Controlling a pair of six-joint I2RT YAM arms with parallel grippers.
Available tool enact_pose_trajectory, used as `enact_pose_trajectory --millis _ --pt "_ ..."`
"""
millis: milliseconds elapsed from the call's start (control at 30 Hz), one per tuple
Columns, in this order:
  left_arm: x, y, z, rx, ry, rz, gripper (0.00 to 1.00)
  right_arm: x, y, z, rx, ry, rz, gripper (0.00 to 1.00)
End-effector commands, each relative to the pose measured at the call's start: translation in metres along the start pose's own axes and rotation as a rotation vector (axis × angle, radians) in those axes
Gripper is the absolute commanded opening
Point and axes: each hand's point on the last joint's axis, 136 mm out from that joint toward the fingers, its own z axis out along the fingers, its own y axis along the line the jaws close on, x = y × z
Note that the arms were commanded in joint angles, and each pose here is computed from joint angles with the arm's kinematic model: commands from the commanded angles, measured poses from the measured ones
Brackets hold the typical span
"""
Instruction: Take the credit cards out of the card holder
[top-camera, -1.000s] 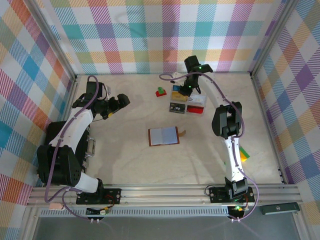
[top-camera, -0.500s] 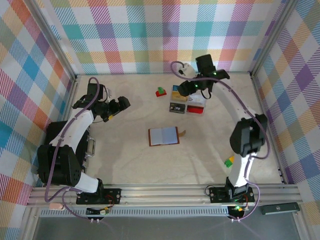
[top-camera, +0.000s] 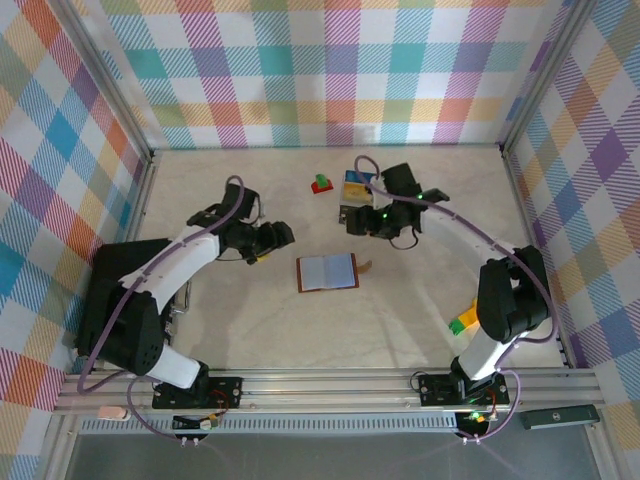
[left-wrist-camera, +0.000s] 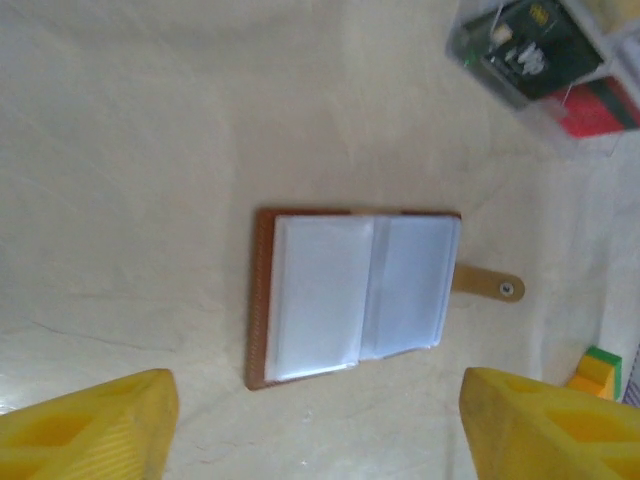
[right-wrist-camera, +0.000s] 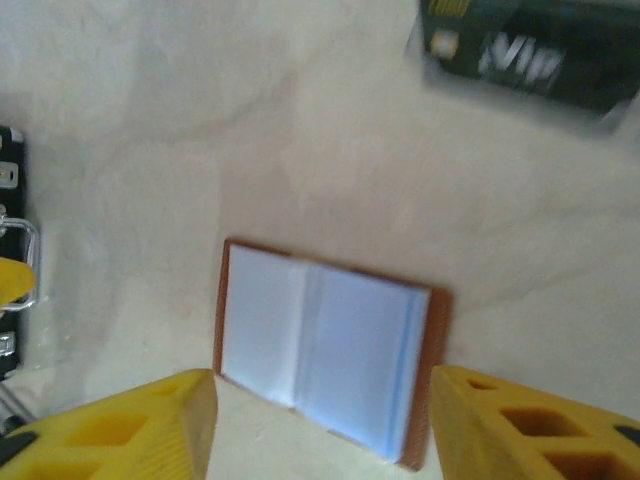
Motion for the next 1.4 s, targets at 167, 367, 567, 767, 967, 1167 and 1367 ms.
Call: enact_pose_trajectory --millis 167,367,567,767,967,1167,1367 --pt "0.031 -0.007 0.055 -0.079 0.075 -0.002 0.54 0.032 0.001 0.052 0.046 0.092 0.188 0.51" --pt "0.041 -0.006 0.079 -0.118 0.116 0.010 0.44 0.052 -0.021 0.077 0.121 0.157 0.213 0.49" --pt "0.043 -0.002 0.094 -0.142 0.140 0.016 0.40 0.065 -0.034 0.088 0.161 0.205 0.227 0.49" --pt "0.044 -0.004 0.107 -0.131 0.170 0.015 0.33 0.076 -0.043 0.096 0.180 0.234 0.247 0.49" --pt "0.046 -0.002 0.119 -0.129 0.193 0.014 0.33 0.082 -0.049 0.098 0.195 0.245 0.254 0.49" --pt "0.050 -0.017 0.123 -0.059 0.228 0.016 0.26 0.089 -0.054 0.101 0.204 0.258 0.279 0.48" --pt "0.053 -0.021 0.129 -0.044 0.252 0.022 0.25 0.095 -0.059 0.103 0.216 0.260 0.308 0.47"
